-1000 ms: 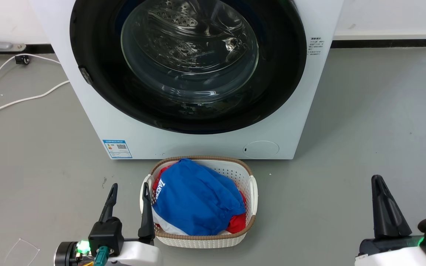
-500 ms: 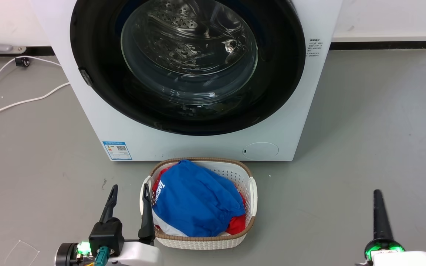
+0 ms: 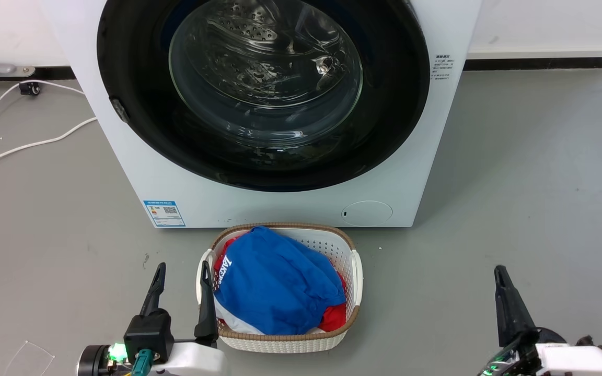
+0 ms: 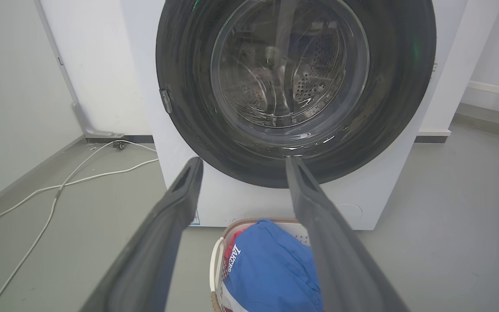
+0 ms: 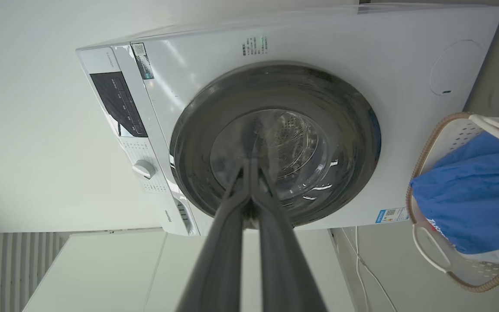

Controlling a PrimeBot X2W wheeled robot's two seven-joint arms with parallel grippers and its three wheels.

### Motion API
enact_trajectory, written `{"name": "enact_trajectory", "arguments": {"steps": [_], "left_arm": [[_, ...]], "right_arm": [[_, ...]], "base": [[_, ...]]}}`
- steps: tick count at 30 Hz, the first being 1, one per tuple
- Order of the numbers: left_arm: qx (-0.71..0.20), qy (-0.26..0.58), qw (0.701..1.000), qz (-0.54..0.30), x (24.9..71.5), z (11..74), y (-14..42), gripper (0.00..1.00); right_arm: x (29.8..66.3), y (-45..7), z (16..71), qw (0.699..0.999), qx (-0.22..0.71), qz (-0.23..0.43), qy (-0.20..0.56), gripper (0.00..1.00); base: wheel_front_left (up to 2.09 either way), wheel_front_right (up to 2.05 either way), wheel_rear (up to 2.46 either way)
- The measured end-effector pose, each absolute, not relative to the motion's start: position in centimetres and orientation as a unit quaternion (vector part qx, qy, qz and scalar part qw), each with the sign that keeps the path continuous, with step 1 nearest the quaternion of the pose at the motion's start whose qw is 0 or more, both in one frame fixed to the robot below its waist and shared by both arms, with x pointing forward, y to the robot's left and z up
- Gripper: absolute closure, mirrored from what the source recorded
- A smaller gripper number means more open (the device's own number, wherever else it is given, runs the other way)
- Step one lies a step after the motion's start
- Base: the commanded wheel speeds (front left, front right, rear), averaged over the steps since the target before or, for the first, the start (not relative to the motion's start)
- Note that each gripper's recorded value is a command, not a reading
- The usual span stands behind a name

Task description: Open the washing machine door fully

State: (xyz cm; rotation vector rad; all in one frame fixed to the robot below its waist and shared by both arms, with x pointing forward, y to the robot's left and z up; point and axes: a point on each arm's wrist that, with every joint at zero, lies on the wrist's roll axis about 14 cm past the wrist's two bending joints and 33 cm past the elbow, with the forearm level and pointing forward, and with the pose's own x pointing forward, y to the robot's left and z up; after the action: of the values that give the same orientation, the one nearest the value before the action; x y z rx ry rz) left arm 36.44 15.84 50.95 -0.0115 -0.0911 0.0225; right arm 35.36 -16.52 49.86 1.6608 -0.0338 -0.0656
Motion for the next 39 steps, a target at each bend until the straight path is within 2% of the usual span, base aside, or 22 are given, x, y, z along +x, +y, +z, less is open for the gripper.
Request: {"name": "enact_trajectory", "arguments": {"steps": [6,11,21,29,39], "left_arm": [[-0.006,-0.044,0.999,0.011,36.4,50.9,15.8,0.0],[-0.006,-0.044,0.999,0.011,36.4,50.9,15.8,0.0],[-0.006,-0.038,0.999,0.011,36.6,50.5,15.8,0.0],[-0.004,-0.036,0.999,0.009,37.7,50.3,15.7,0.0],[0.005,-0.037,0.999,0.005,40.6,49.9,15.7,0.0]], "right_arm": [[35.5,-16.4,50.7,0.664,0.748,0.004,-0.001,1.0],[35.5,-16.3,50.5,0.68,0.733,0.009,0.006,1.0],[35.8,-16.3,50.0,0.687,0.727,0.005,0.013,1.0],[39.3,-19.8,51.2,0.695,0.718,-0.009,-0.027,1.0],[46.5,-24.8,53.4,0.707,0.703,-0.018,-0.081,1.0]], "base": [[0.0,0.0,0.0],[0.0,0.0,0.0],[0.0,0.0,0.0],[0.0,0.0,0.0],[0.0,0.0,0.0]]}}
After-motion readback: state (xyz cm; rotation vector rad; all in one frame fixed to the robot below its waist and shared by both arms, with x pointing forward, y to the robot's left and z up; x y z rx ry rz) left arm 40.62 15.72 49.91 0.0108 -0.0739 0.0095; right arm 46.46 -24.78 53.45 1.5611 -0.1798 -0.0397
